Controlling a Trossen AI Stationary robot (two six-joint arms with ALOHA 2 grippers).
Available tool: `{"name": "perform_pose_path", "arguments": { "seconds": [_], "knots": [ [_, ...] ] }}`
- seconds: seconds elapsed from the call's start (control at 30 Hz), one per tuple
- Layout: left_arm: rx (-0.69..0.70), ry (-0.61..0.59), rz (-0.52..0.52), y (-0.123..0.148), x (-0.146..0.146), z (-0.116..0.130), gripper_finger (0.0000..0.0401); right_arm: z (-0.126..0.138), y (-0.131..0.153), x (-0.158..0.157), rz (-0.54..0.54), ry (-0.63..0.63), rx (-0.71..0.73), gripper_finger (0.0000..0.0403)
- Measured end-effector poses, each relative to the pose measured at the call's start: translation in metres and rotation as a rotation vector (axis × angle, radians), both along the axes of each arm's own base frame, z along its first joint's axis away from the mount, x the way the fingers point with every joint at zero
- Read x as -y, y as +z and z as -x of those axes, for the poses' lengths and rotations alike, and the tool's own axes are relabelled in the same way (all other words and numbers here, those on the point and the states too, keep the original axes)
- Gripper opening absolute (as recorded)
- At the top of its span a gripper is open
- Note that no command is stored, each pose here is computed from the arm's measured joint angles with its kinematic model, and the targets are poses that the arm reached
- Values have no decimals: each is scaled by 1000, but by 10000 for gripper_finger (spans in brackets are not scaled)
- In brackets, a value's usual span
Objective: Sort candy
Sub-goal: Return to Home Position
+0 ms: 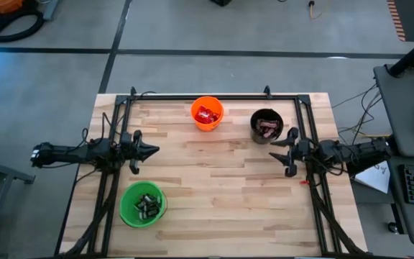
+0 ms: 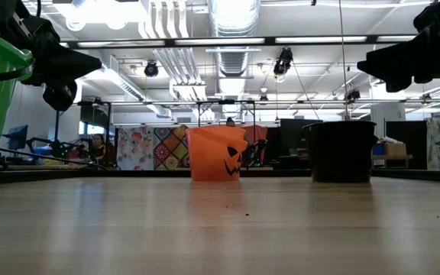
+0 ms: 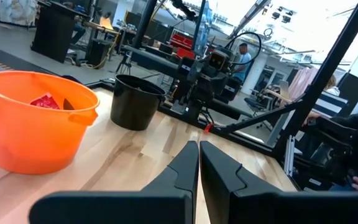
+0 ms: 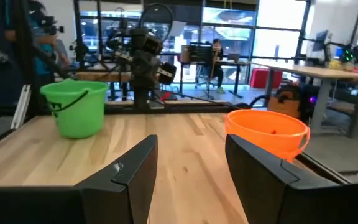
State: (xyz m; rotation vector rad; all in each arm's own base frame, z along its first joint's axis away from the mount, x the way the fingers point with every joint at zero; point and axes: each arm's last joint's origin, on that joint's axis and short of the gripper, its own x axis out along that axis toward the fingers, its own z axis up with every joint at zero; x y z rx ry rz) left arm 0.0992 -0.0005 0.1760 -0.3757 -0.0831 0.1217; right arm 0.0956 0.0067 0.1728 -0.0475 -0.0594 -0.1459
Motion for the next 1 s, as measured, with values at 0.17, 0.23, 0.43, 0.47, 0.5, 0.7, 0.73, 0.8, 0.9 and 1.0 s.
{"name": "perform_pose_path", "arguments": {
  "seconds": [0.17, 0.23, 0.43, 0.47, 0.5, 0.7, 0.73, 0.8, 0.9, 1.0],
  "knots": [
    [0, 0, 0, 0, 0, 0, 0, 0, -1, -2, 85, 63, -16, 182],
    [-1, 0, 0, 0, 0, 0, 0, 0, -2, -4, 101, 120, -22, 184],
    [-4, 0, 0, 0, 0, 0, 0, -1, -4, -4, -38, 297, -35, 183],
    [-4, 0, 0, 0, 0, 0, 0, -1, -4, -3, -88, 303, -36, 182],
    [-4, 0, 0, 0, 0, 0, 0, -1, -4, -2, -138, 303, -38, 182],
    [-7, -1, -1, -1, 0, 0, 0, -1, -3, -1, -210, 309, -33, 187],
    [-7, 0, 0, -1, 0, 0, 0, -1, -3, -2, -210, 312, -32, 187],
    [-7, 0, 0, -1, 0, 0, 0, -1, -3, -2, -211, 312, -32, 187],
    [-8, -1, -1, -1, 0, -1, 0, -1, -3, -2, -212, 312, -30, 187],
    [-10, 0, -1, -1, 0, -1, 0, -1, -3, -2, -212, 313, -28, 187]
  ]
}}
